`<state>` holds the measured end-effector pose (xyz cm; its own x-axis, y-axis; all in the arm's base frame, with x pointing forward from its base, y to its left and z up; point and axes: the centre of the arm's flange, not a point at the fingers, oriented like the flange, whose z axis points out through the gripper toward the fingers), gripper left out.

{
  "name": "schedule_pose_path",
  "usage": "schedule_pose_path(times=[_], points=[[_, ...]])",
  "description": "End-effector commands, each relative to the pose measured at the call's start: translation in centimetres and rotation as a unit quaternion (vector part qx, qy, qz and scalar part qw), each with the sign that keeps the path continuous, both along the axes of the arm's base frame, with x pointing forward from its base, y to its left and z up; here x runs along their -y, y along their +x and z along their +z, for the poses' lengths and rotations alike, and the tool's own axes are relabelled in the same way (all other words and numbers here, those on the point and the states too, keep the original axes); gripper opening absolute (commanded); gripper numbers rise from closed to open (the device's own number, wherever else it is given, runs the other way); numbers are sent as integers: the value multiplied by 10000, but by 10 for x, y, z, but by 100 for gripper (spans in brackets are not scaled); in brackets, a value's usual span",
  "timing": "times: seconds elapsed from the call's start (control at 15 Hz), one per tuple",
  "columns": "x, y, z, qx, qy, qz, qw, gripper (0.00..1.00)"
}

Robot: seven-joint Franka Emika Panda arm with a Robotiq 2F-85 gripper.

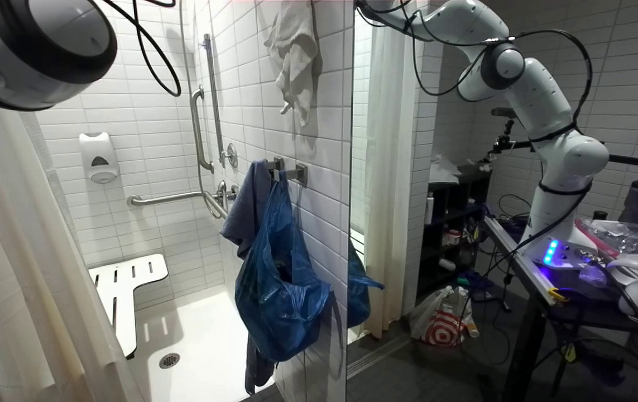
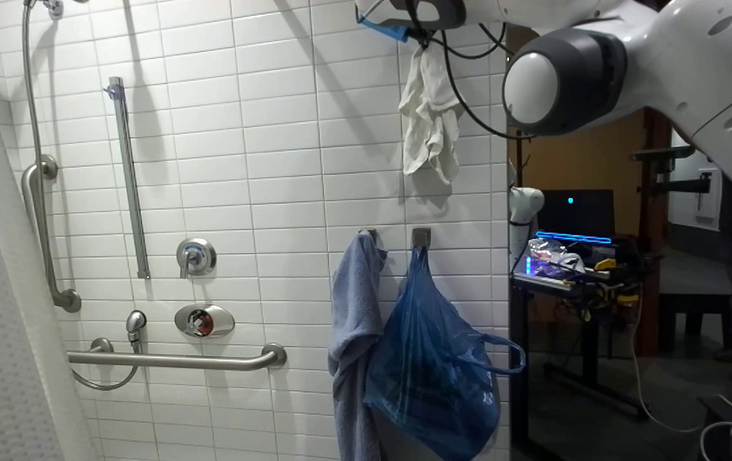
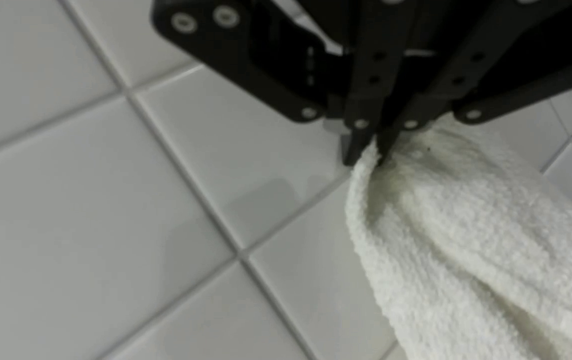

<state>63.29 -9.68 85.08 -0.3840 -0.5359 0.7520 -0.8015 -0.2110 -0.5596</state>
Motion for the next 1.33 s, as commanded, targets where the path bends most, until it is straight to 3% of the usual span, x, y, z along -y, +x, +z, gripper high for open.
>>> schedule_pose_path(times=[0.0,0.87,1.27], points=[[3,-8,5,112,-12,-186,9998,1],[-4,27,24,198,-109,-44,9997,1],[-38,41,44,350,-491,283,9978,1]])
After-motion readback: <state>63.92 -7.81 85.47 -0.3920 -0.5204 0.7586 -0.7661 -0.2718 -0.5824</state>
